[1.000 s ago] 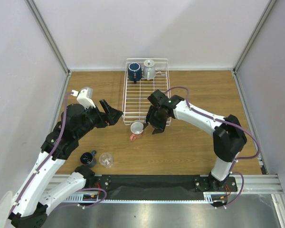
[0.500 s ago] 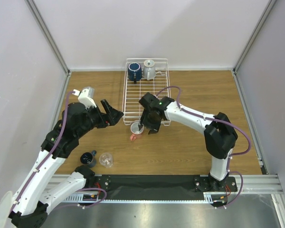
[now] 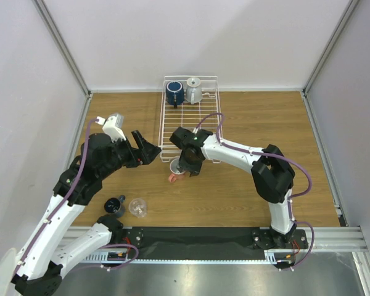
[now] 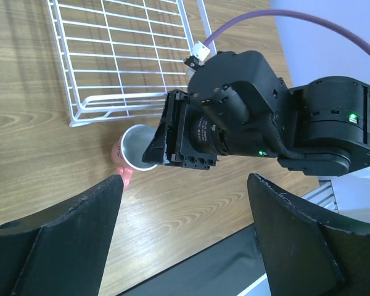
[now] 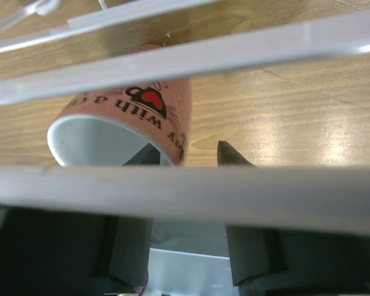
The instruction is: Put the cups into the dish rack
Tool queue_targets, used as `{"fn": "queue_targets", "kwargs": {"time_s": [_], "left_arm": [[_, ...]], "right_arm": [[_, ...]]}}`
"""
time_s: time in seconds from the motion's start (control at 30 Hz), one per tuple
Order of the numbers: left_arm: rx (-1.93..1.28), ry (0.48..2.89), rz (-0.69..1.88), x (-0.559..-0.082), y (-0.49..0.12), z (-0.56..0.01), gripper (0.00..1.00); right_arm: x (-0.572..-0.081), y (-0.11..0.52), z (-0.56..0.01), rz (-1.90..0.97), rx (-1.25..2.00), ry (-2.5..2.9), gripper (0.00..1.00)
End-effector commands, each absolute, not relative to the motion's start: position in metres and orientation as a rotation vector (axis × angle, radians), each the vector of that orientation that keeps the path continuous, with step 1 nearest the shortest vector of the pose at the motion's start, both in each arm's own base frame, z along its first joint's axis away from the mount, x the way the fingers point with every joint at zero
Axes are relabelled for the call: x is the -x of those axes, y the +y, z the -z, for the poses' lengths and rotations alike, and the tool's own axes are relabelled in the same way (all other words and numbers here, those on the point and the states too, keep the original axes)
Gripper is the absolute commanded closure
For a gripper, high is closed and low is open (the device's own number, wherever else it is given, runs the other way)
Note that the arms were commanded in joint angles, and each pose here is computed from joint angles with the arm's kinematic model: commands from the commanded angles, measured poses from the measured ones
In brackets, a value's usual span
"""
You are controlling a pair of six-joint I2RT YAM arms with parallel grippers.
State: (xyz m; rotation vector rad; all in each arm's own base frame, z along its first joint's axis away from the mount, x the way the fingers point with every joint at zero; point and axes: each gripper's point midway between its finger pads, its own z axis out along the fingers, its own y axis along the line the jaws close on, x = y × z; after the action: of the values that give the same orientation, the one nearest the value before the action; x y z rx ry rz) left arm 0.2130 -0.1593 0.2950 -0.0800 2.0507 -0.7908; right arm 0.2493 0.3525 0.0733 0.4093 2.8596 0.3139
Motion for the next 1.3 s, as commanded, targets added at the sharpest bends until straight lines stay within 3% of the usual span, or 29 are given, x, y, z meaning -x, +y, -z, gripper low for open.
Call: {"fn": "queue_targets", "kwargs": {"time_s": [0.0,0.03,0.13,0.67,0.9,1.07,1.27], "left_arm": [[0.062,2.021,0.811,-0.207,-0.157,-0.309,0.12],[0.058,2.019,0.817,-0.205,-0.157,-0.309,0.12],[0.037,2.034,0.817,-0.2,-0.157,-0.309,0.12],[0.037,2.04,0.911,-0.194,-0.167,-0.316,0.13],[0.069,2.034,0.986,-0.191,-0.174,-0.313,0.14],[0.082,2.079,1.113,-0.19,-0.194,-0.299,0.16],[0.036,2.077,1.168,-0.196,-0.208,-0.298,0.14]], "right_arm": [[-0.26,0.347,-0.07,-0.197,-0.428,2.802,0.55],[-0.262,0.346,-0.066,-0.173,-0.42,2.792,0.63],[-0.26,0.347,-0.062,-0.15,-0.419,2.794,0.64],[-0.216,0.326,-0.094,-0.167,-0.337,2.785,1.0],[-0.183,0.328,-0.113,-0.369,-0.183,2.8,1.0],[-0.169,0.327,-0.169,-0.792,-0.125,2.614,1.0],[-0.163,0.292,-0.206,-0.925,-0.1,2.442,1.0]]}}
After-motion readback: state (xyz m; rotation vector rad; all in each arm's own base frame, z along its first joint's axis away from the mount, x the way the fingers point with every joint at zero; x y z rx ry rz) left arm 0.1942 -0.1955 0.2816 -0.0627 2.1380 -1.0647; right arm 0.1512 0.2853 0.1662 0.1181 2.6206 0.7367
